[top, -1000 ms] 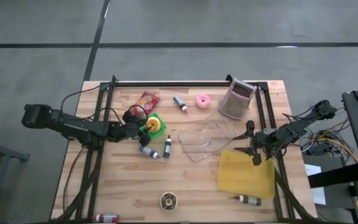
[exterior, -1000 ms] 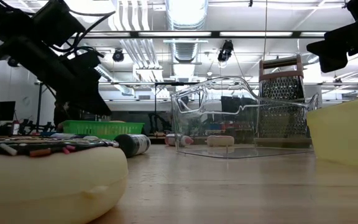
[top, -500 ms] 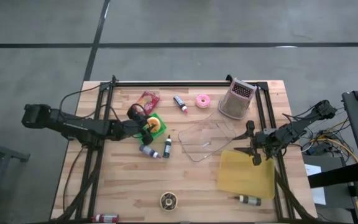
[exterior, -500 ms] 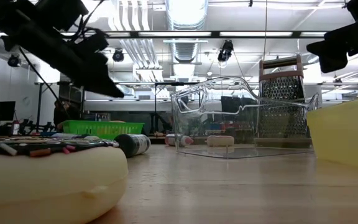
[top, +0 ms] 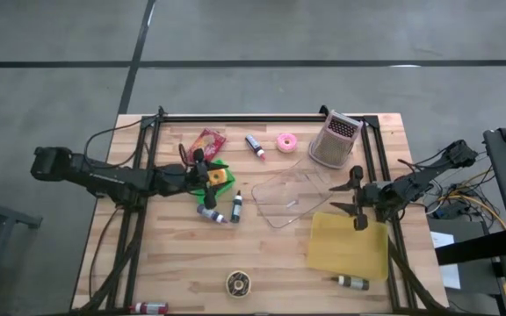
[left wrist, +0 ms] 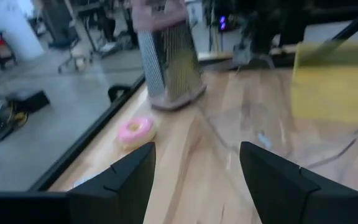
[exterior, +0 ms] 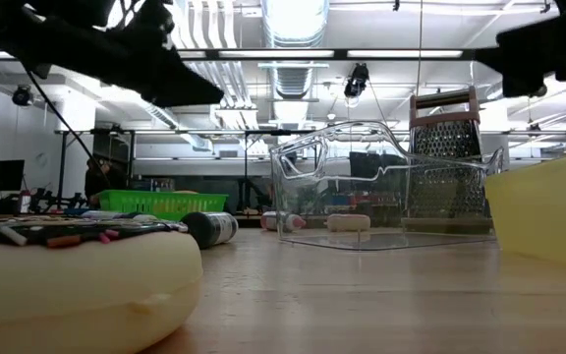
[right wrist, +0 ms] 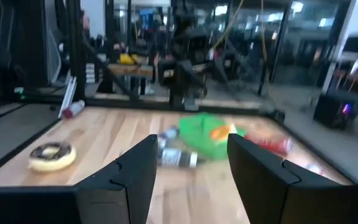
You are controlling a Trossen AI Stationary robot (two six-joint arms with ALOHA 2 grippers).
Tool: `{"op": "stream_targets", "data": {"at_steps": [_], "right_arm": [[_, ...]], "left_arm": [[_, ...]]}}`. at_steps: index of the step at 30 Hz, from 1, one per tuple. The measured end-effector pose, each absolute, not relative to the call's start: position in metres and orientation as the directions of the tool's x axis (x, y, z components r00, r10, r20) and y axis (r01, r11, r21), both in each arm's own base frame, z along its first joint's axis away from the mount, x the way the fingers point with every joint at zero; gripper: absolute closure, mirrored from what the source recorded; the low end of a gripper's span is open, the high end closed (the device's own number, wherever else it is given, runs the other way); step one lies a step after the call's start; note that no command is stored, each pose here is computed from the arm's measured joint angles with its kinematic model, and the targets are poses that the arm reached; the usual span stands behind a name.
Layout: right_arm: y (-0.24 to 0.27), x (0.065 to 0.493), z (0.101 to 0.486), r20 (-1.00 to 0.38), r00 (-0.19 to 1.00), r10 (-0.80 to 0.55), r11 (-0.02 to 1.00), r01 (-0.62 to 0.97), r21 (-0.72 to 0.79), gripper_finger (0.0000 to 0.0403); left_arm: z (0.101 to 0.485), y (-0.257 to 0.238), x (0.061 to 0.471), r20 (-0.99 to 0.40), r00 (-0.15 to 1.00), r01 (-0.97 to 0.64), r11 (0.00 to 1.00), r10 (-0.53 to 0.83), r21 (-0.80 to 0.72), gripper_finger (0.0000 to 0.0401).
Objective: Pick & Place Food Item
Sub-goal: Put the pink donut into the green bin
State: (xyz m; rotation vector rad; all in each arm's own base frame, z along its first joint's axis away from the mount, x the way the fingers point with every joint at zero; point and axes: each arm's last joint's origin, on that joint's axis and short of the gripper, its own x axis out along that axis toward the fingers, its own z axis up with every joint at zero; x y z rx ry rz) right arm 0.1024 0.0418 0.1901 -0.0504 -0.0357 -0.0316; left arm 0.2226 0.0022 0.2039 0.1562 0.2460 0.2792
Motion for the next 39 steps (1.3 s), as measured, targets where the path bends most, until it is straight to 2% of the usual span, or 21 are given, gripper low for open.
{"op": "stream_targets", "data": {"at_steps": [3, 11, 17, 21, 27, 39], "right_arm": [[0.042, 0.108, 0.193, 0.059, 0.996, -0.071, 0.994, 0.076, -0.084, 0.0211], [0.038, 0.138, 0.207, -0.038, 0.979, -0.199, 0.972, 0.192, -0.134, 0.0211], [0.033, 0.180, 0.236, -0.092, 0.975, -0.204, 0.964, 0.184, -0.192, 0.0211], [0.019, 0.215, 0.249, -0.186, 0.953, -0.239, 0.953, 0.194, -0.232, 0.0211], [-0.023, 0.265, 0.256, -0.393, 0.882, -0.259, 0.957, 0.181, -0.225, 0.0211], [-0.124, 0.323, 0.274, -0.642, 0.749, -0.164, 0.984, 0.169, -0.053, 0.0211]], "left_arm": [[0.207, 0.002, 0.223, -0.192, 0.946, -0.230, 0.957, 0.263, 0.179, 0.0165], [0.206, 0.001, 0.224, -0.193, 0.951, -0.209, 0.962, 0.242, 0.177, 0.0165], [0.206, 0.000, 0.224, -0.195, 0.955, -0.188, 0.964, 0.224, 0.188, 0.0165], [0.204, 0.000, 0.223, -0.211, 0.953, -0.176, 0.965, 0.217, 0.196, 0.0165], [0.197, 0.000, 0.220, -0.221, 0.951, -0.172, 0.965, 0.215, 0.197, 0.0165], [0.190, 0.001, 0.215, -0.194, 0.957, -0.181, 0.966, 0.216, 0.184, 0.0167]]}}
